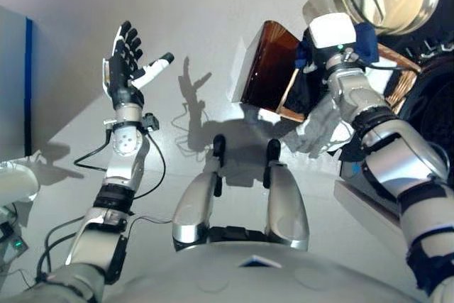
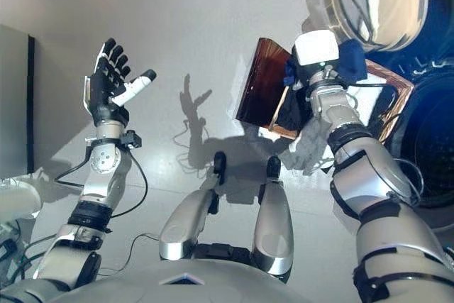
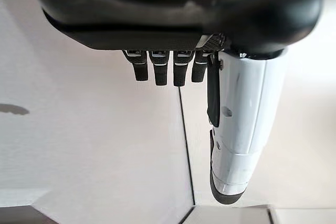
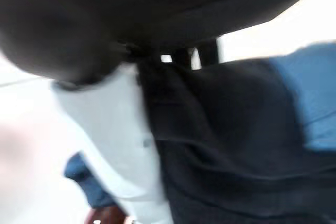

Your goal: Pick up the clothes and place them into the washing machine

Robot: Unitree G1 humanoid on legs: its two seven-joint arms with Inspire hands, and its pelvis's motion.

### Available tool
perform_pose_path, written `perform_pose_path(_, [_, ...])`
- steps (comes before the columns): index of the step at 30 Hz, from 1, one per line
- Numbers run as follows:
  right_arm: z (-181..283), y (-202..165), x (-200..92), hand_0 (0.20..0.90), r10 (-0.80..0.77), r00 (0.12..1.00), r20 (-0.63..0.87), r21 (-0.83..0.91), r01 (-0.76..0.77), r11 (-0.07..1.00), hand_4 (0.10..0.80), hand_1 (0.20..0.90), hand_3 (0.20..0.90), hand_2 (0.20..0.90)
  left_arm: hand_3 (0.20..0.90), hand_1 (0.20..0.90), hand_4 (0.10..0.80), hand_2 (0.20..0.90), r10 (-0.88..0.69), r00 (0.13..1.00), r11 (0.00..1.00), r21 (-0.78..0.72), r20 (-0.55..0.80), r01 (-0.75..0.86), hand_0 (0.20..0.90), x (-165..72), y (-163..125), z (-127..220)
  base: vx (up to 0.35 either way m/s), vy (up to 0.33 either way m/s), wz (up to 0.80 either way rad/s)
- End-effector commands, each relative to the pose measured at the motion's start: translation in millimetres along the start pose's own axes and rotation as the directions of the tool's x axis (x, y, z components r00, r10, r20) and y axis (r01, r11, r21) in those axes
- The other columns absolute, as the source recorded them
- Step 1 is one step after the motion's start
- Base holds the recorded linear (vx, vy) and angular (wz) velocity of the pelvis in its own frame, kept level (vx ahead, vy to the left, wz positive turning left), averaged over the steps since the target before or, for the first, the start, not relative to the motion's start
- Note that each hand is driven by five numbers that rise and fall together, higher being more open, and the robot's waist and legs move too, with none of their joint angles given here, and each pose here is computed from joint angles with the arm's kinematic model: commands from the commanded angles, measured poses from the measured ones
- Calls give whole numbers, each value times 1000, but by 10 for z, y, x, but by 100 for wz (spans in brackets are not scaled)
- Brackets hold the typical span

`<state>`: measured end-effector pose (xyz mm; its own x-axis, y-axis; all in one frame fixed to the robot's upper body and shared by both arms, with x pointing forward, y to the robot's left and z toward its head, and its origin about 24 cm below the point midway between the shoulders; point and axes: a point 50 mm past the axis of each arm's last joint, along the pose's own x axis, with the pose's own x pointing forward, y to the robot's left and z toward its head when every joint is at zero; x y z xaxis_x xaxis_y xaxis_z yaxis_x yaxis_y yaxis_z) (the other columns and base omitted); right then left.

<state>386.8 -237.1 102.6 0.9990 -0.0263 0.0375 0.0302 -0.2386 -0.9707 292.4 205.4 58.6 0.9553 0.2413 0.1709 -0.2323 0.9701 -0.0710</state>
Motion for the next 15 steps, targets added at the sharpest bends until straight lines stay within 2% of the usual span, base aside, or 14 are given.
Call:
perform_pose_path(1, [-362,-380,111,200,-138,976,-170,14,142,990,300,200,200,200,900,900,800,900,3,988,1000,-10,151,-2,900,68,46,255,-57,-9,-20])
perform_pose_path(7, [-482,-392,100,200,-139,962,-237,39,153,987,300,200,200,200,900,900,800,900,-14,990,1000,-11,139,16,900,20,37,229,-13,-3,-2])
perform_pose_path(15, [-612,-527,119,200,-158,949,-272,-20,159,987,300,200,200,200,900,900,800,900,-24,989,1000,-7,143,25,900,35,18,257,-22,-9,1])
